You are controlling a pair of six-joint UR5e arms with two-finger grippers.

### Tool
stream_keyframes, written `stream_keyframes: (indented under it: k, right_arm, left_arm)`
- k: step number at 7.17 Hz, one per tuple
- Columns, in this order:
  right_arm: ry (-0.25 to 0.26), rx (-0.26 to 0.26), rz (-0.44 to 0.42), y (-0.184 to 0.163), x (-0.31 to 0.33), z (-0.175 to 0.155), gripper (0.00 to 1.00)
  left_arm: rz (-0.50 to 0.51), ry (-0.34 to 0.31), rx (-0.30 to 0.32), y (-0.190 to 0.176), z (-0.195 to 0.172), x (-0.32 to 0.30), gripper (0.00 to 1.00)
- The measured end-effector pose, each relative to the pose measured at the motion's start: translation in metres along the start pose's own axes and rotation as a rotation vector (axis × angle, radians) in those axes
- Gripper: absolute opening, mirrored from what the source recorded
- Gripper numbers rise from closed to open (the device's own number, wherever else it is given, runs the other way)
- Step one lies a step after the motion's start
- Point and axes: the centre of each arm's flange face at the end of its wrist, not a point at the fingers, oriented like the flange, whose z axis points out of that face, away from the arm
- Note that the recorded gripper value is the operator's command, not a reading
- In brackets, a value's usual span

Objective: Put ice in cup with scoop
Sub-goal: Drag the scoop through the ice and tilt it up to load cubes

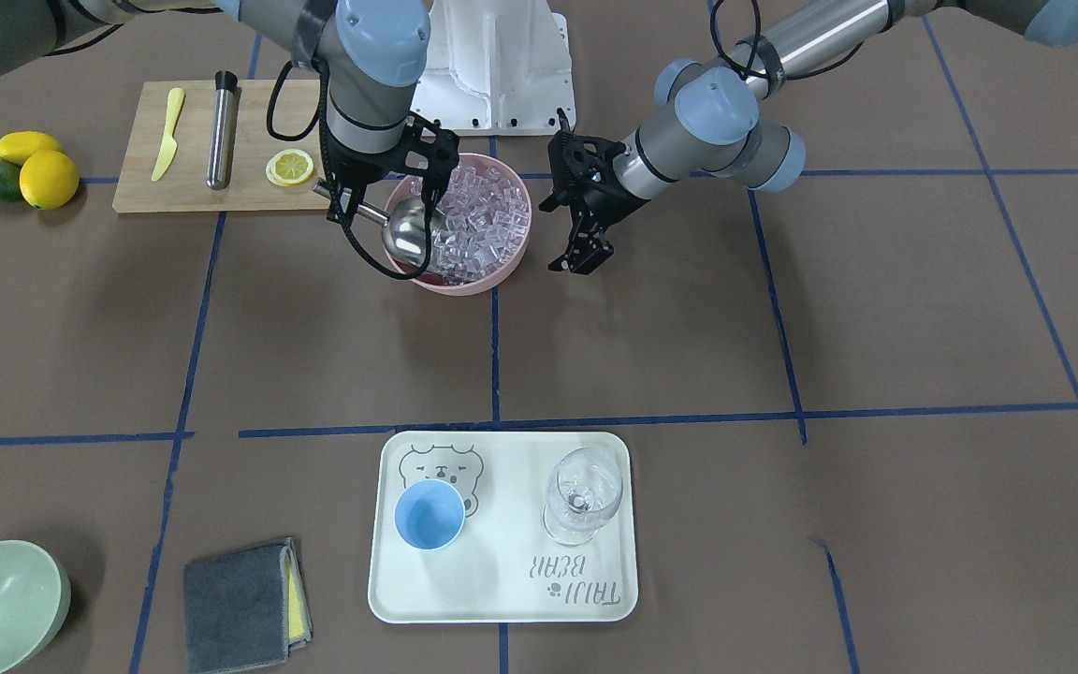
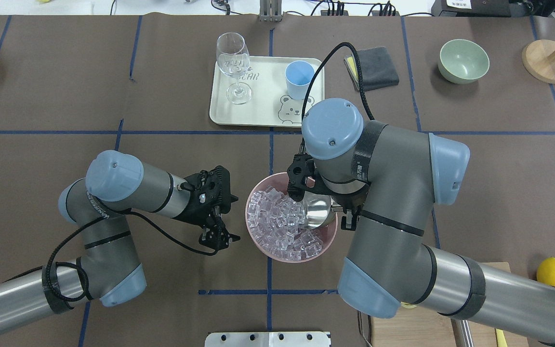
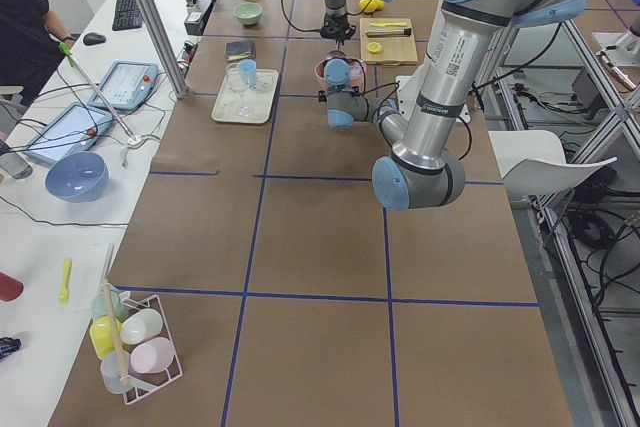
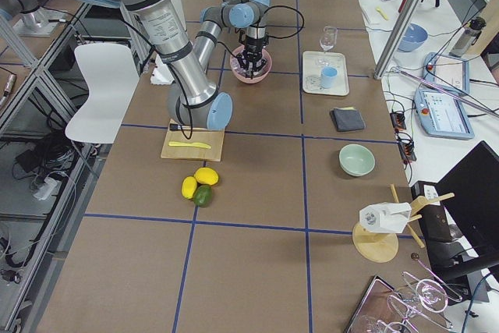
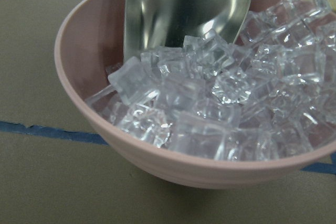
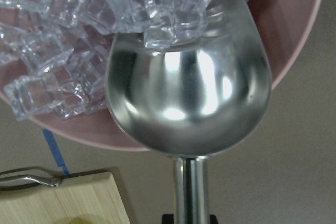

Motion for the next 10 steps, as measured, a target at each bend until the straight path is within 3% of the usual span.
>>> stream_keyframes:
  k: [7, 10]
  right_arm:
    - [-0.072, 0.144, 0.014, 0.01, 0.016, -0.013, 0.0]
    - [-0.086, 0.24, 0.006, 0.035, 0.017, 0.014, 0.0]
  left_arm:
    - [-0.004, -0.001, 0.005, -0.003, -0.001, -0.001, 1.0]
    - [-0.004, -0.001, 0.007, -0.004, -0.002, -0.001, 1.0]
